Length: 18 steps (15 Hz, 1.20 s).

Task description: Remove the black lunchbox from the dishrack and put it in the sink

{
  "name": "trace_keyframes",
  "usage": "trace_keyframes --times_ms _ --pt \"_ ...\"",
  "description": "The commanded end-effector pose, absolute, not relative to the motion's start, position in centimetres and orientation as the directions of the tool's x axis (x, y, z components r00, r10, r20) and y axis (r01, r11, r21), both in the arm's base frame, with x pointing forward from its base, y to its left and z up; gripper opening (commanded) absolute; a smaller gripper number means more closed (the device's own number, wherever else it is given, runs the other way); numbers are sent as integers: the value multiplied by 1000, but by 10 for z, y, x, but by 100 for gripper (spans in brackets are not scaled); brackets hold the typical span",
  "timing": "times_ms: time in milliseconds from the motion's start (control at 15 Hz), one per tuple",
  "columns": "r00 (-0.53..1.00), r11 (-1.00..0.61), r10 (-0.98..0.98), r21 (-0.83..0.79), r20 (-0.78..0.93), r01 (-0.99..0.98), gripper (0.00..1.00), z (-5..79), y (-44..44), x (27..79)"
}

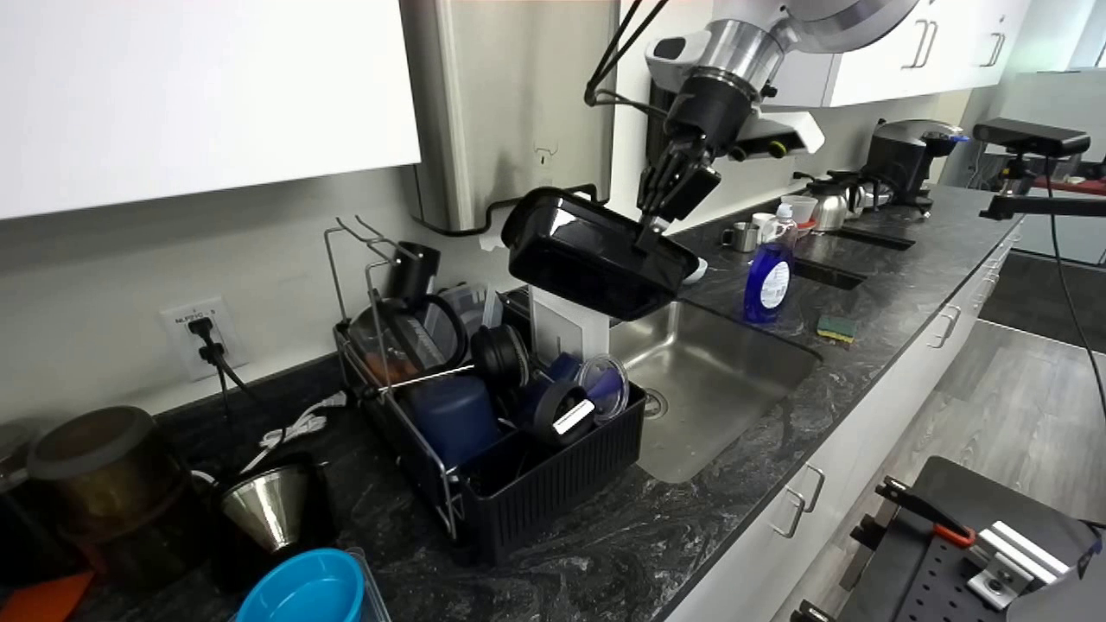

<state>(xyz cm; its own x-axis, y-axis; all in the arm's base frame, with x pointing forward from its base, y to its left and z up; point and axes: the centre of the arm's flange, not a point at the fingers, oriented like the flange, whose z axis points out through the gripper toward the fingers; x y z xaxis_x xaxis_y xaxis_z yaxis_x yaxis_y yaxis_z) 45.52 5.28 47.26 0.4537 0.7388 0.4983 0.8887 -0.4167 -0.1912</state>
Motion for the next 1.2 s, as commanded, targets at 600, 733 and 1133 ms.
trace_keyframes --times_ms 600,733,1133 --pt "432 -448 791 -71 434 891 2 492 -1 448" --pt "448 -469 792 -56 416 881 2 490 -15 449" --pt "547 -587 752 -5 368 810 2 470 -51 452"
